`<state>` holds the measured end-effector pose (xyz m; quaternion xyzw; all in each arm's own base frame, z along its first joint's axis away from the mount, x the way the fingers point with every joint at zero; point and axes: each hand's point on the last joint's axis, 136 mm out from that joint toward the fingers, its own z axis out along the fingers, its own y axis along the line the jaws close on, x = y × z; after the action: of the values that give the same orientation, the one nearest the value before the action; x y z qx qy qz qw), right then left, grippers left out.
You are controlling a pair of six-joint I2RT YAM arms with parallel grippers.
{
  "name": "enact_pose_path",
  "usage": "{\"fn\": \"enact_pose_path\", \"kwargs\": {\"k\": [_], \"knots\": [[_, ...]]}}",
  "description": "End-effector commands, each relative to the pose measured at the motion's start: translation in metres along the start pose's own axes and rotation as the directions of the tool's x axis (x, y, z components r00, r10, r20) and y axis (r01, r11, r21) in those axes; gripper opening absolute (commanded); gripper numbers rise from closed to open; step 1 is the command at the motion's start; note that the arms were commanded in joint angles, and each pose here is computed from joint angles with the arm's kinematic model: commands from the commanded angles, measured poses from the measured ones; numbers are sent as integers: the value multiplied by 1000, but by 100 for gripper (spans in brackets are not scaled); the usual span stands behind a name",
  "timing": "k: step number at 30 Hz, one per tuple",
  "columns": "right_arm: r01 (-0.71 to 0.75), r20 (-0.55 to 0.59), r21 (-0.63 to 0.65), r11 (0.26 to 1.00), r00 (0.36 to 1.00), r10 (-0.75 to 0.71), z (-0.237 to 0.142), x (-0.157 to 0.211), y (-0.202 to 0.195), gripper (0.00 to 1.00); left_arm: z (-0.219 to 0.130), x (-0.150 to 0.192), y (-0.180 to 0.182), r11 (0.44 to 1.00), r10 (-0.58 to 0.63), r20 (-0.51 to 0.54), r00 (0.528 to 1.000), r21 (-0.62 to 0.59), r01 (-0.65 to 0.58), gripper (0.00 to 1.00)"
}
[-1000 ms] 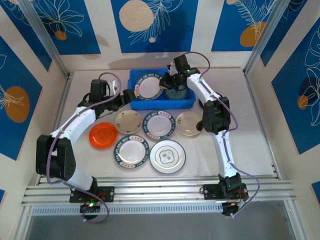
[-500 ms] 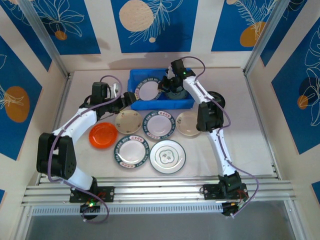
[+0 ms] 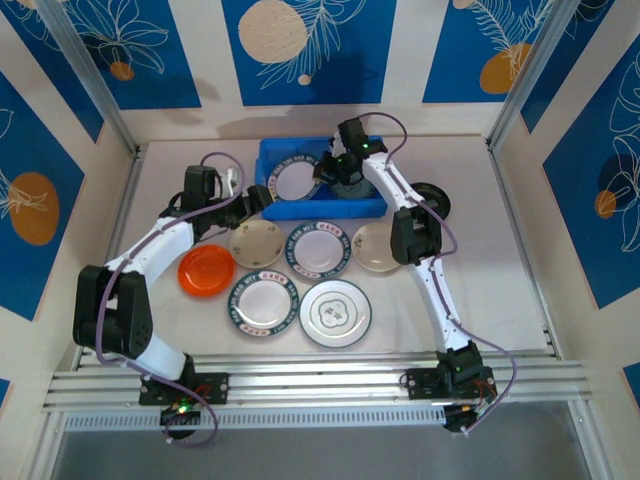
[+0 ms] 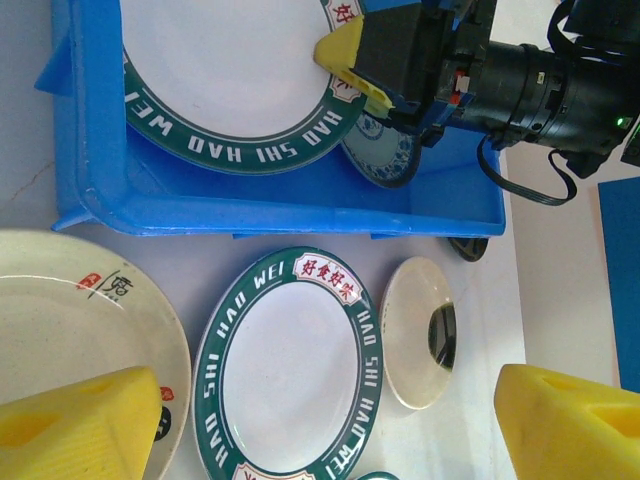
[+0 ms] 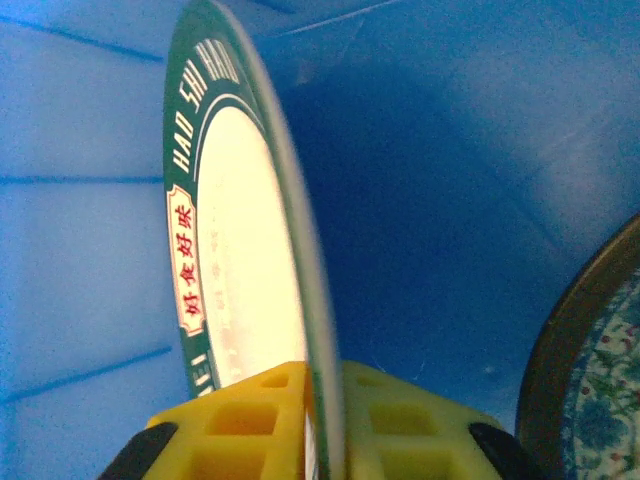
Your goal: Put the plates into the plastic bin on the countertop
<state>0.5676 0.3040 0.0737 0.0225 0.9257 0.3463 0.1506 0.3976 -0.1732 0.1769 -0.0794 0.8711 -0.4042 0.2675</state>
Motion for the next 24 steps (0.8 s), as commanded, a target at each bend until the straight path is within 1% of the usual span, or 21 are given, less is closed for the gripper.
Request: {"fn": "enact_pose_path", "kwargs": {"k": [1,4,7,14,20,21,24], "knots": [[6,-26,64,998,1000,-5,3,11,-6,24,0,0,0,1000,-6,3,1000,18,6,86],[12,-26,81,997,1000,-10,2,12,-7,33,1,0,-1,1000,-1,3,1000,18,1,86],[31,-14,105,994,999,-29,-2,12,-4,38,2,1,-2,1000,2,2,1000,17,-2,86],[81,20,155,985,996,-86,-20,5,4,59,2,1,-4,999,0,15,1000,32,0,85],[124,39,194,973,990,-134,-39,2,10,63,3,-1,-5,1000,3,20,1000,29,-3,85],[134,41,204,970,989,-145,-42,2,11,67,3,0,-5,1000,4,19,1000,27,-5,85],[163,44,238,957,983,-179,-51,2,12,68,3,-1,-6,1000,10,23,1000,21,-10,85]]}}
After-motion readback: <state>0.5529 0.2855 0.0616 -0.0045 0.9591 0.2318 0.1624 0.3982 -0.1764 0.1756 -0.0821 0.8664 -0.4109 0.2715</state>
